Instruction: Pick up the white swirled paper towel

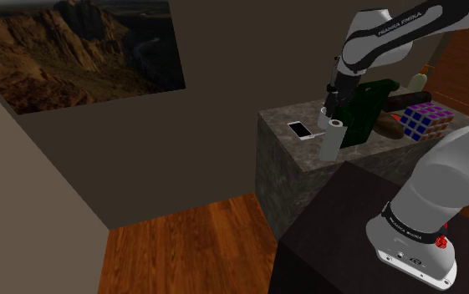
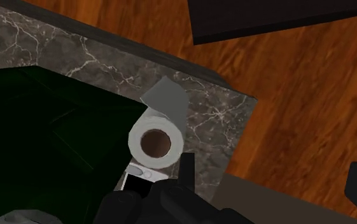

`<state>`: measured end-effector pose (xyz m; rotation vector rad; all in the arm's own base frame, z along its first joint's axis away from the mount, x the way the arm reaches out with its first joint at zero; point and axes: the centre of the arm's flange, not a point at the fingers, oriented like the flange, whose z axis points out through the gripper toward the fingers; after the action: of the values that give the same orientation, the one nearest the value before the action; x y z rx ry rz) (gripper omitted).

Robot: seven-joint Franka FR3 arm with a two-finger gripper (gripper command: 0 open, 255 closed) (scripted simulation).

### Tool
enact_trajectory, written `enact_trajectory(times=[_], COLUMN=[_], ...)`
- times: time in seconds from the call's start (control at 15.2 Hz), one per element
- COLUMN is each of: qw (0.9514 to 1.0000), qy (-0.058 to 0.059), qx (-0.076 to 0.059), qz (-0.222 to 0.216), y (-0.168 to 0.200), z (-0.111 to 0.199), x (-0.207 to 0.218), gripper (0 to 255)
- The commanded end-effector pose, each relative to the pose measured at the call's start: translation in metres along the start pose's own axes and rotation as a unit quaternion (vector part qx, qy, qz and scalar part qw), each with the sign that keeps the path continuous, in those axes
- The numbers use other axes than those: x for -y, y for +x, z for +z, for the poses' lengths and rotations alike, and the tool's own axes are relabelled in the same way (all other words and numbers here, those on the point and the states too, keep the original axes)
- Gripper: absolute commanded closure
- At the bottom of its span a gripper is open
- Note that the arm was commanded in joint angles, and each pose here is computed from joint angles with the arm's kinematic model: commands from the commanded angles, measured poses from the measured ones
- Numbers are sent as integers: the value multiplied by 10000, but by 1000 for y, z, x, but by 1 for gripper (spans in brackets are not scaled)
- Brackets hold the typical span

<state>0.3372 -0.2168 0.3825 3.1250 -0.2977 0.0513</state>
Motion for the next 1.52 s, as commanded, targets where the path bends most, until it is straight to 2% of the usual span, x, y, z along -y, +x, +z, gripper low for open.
enact_trajectory(times=[0.0,0.46,0.99,1.12,1.19,1.45], qw=[10000,9994,9994,9994,9994,9994], qy=[-32,-126,-128,-128,-128,-128], qx=[41,202,206,206,206,206], qz=[52,235,238,239,239,239], y=[2,7,5,5,5,6], z=[19,87,128,128,129,129], x=[-17,-76,-78,-78,-78,-78], gripper=[0,0,0,0,255,255])
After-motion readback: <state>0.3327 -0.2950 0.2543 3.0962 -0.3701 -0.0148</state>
